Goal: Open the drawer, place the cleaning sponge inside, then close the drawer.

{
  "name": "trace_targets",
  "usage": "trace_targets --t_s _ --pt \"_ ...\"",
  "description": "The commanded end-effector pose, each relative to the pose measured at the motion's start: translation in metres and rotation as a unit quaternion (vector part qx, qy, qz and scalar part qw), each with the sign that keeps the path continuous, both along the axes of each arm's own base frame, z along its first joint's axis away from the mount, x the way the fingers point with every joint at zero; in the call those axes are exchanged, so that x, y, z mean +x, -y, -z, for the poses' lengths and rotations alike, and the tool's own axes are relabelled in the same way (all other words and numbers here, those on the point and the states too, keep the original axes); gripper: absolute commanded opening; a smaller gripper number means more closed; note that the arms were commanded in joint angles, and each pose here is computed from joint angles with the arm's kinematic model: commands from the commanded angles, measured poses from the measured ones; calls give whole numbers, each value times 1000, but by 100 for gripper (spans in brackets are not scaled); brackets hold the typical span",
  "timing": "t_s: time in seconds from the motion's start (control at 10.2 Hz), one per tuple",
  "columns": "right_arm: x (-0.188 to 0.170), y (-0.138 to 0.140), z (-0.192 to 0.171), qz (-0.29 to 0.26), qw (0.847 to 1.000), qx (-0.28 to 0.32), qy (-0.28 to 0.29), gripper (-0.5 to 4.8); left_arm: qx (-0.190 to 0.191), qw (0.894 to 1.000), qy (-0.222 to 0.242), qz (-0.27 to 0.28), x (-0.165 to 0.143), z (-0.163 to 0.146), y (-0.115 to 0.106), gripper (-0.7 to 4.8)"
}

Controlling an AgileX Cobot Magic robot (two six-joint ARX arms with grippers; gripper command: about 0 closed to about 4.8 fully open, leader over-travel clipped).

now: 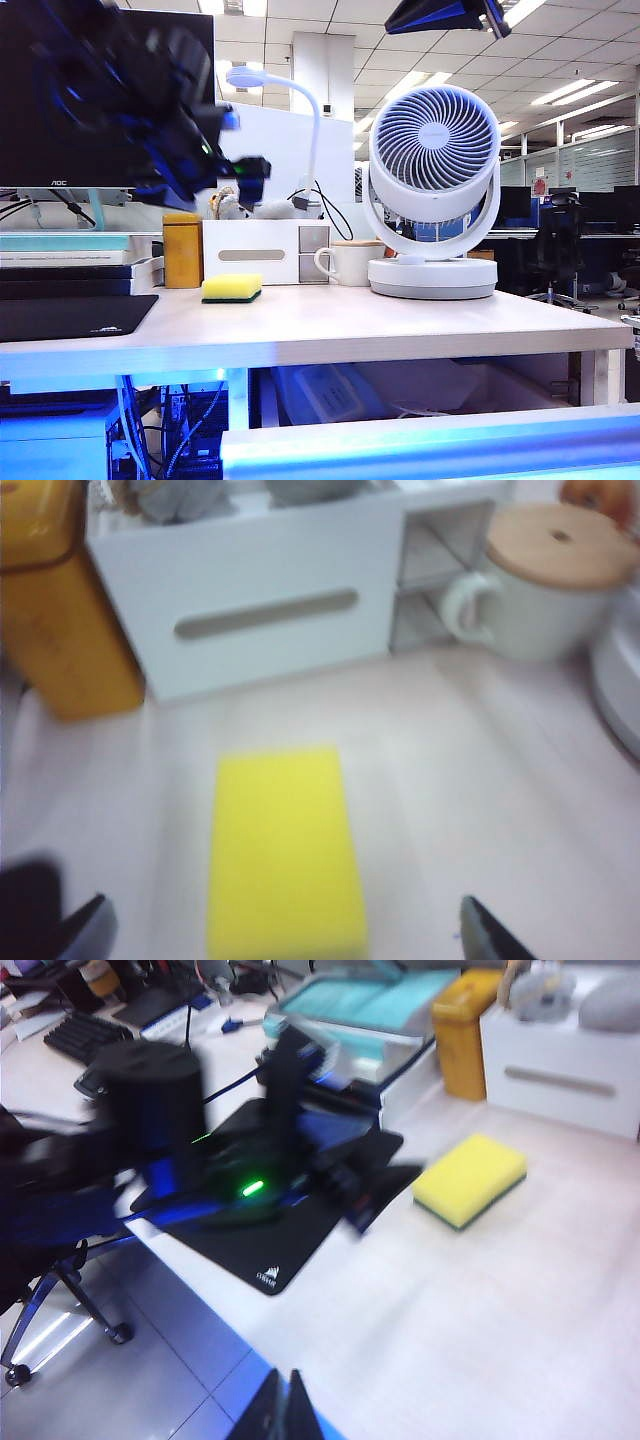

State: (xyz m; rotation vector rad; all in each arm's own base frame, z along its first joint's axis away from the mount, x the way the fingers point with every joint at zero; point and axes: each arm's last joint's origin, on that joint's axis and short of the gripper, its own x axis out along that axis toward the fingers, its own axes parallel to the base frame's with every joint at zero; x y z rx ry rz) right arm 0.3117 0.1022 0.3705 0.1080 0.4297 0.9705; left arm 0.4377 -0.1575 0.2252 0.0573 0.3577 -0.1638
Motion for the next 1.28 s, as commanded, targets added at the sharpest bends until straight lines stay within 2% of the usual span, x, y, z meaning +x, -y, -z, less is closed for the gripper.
trace_targets --t_s 0.1,0.29,0.59,0.69,0.79,0.98,1.08,1.28 --pt "-3 0 -5 -4 1000 2 7 -1 4 1000 3 -24 40 19 2 479" --pt "-3 0 -5 -4 1000 2 7 -1 1 999 -21 -40 58 40 4 479" --pt "-3 0 -5 -4 1000 2 7 -1 -22 996 -55 -59 64 73 3 479" --pt "-3 0 -5 -4 1000 2 7 -1 -21 996 -63 -58 65 82 3 423" --pt "-3 0 -5 -5 1000 2 6 -1 -24 996 -61 -59 65 81 3 259" --pt "-3 0 -5 -5 1000 2 7 -1 -30 996 -66 -44 65 82 4 62" --pt "-3 0 -5 -5 1000 2 8 -1 -36 997 -69 -28 65 82 5 34" --pt "-3 0 -5 -4 1000 2 9 -1 -46 996 -74 26 63 73 8 21"
